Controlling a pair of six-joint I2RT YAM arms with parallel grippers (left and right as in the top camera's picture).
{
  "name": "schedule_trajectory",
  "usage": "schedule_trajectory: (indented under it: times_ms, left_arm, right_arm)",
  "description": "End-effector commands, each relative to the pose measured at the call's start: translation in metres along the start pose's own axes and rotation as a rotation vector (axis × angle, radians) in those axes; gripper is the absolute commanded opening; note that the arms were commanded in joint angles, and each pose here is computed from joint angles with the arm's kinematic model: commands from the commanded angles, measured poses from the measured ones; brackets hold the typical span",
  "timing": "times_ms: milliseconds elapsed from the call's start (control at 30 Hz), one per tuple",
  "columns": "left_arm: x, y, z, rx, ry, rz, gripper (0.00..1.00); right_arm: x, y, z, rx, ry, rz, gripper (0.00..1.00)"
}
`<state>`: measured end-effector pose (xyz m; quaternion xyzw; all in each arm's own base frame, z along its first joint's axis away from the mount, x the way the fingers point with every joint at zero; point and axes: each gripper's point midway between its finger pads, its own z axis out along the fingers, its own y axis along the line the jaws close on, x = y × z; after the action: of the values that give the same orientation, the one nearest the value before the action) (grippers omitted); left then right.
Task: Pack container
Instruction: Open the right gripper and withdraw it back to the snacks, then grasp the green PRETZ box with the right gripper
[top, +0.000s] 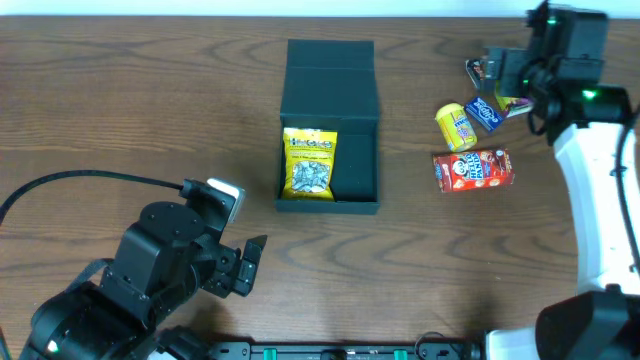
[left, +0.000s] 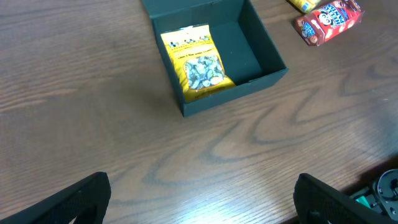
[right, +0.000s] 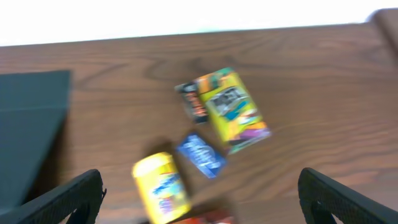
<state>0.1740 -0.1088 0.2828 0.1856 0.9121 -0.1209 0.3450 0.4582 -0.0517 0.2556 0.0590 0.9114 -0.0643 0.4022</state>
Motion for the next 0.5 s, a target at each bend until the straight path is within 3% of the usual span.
schedule_trajectory:
  times_ms: [0,467]
  left_arm:
    - [-0.003,0.000,-0.004,-0.002,-0.014,-0.006,0.95]
    - [-0.003,0.000,-0.004,-0.002,-0.014,-0.006,0.95]
  right_arm:
    - [-0.006,-0.029,0.009,0.074,-0.010,-0.107,0.99]
    - [0.014,-0.071,0.117,-0.060,-0.017,-0.159,0.99]
